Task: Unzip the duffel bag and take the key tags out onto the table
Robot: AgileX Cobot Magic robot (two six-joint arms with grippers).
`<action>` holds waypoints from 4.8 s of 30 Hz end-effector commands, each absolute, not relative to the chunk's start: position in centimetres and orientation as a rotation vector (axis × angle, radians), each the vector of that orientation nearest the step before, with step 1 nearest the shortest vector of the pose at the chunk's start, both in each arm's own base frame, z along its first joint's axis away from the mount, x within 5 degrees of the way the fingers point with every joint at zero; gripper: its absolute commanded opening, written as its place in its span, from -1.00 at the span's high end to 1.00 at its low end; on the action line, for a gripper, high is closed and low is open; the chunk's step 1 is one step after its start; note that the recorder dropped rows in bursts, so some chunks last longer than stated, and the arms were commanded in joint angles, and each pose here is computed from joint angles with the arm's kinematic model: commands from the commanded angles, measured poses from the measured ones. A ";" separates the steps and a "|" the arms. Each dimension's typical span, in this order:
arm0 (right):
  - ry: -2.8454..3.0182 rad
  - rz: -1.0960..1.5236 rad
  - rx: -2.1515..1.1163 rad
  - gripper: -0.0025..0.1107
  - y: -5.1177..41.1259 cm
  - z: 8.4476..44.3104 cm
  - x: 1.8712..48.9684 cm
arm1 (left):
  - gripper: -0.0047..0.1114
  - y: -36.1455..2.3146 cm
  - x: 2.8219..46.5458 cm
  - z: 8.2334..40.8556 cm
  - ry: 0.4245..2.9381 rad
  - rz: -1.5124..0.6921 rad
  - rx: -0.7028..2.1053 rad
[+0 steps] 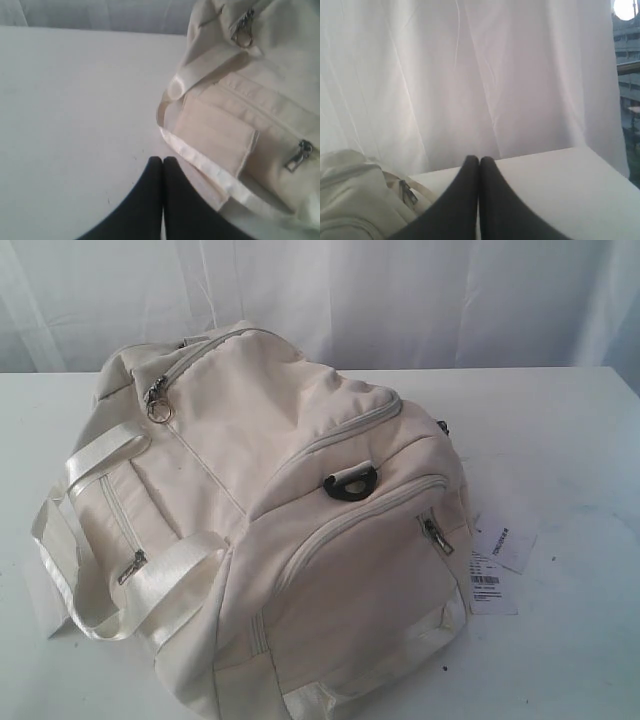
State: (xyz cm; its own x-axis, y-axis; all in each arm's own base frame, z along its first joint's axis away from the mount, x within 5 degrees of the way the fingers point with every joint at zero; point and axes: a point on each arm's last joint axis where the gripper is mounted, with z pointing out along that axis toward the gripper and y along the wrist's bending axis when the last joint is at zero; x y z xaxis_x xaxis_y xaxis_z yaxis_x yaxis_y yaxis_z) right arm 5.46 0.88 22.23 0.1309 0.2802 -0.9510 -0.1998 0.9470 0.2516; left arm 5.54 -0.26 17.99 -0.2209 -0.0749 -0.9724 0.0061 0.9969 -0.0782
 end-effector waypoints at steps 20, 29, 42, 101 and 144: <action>1.445 0.622 0.326 0.96 0.9 23.2 5.6 | 0.92 0.7 4.3 27.6 1.096 -0.088 -0.155; 1.905 0.344 0.024 0.96 2.2 27.7 8.9 | 0.92 -1.0 7.6 31.0 1.844 -0.119 0.057; 2.337 0.423 -0.471 0.96 6.5 29.5 14.2 | 0.92 -7.3 12.7 34.8 1.957 -0.892 0.677; 2.305 0.743 -0.671 0.96 10.8 28.9 13.9 | 0.56 -2.5 41.8 20.4 2.565 -0.356 0.311; 2.064 1.033 -1.031 0.91 19.8 32.0 19.0 | 0.92 -6.0 22.2 25.1 2.492 -0.966 0.301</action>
